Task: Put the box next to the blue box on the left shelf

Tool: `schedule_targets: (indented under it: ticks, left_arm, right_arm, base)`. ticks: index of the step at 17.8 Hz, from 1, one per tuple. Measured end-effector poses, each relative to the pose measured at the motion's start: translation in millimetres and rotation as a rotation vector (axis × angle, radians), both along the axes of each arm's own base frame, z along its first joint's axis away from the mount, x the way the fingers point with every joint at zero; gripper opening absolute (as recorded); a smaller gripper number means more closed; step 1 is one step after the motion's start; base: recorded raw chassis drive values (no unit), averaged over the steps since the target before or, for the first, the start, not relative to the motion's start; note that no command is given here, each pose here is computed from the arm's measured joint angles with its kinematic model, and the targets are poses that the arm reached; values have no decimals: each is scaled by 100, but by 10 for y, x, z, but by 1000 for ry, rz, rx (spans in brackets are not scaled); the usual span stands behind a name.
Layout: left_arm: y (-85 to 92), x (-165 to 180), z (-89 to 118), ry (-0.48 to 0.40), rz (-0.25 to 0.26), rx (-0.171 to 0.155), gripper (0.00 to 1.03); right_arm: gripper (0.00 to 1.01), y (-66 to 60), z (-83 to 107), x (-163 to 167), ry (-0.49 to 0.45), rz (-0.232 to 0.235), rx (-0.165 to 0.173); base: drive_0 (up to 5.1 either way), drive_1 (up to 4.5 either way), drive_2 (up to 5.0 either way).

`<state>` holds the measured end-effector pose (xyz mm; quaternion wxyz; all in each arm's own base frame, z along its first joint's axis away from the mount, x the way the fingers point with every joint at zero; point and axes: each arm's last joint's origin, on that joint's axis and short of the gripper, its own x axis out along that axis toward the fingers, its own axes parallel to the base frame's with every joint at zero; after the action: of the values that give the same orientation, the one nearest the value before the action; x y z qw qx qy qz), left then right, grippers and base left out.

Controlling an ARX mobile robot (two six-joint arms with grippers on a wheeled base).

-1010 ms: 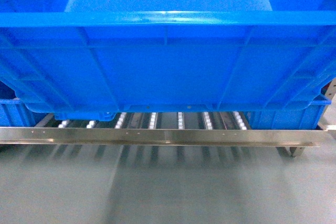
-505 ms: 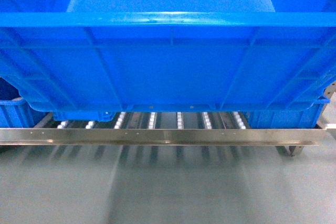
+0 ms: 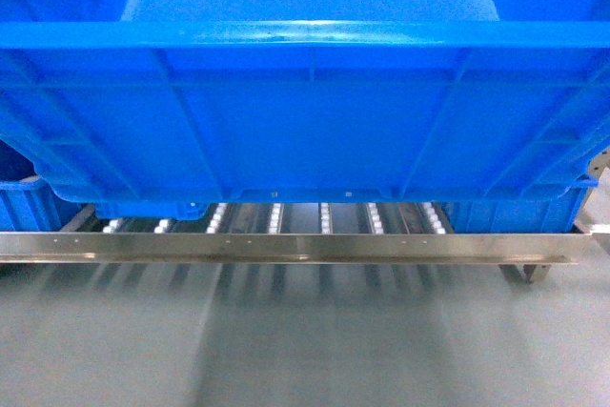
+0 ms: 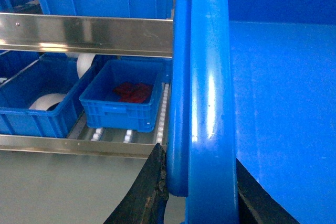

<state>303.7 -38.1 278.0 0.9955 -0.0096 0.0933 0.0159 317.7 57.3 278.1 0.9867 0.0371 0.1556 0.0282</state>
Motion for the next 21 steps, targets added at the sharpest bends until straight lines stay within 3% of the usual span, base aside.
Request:
schedule_targets:
  ticks: [21]
  left_arm:
    - [0,0,0,0,0,0,20]
  right_arm:
    - [20,0,-1,0,1,0,0]
  base:
    - [0,0,0]
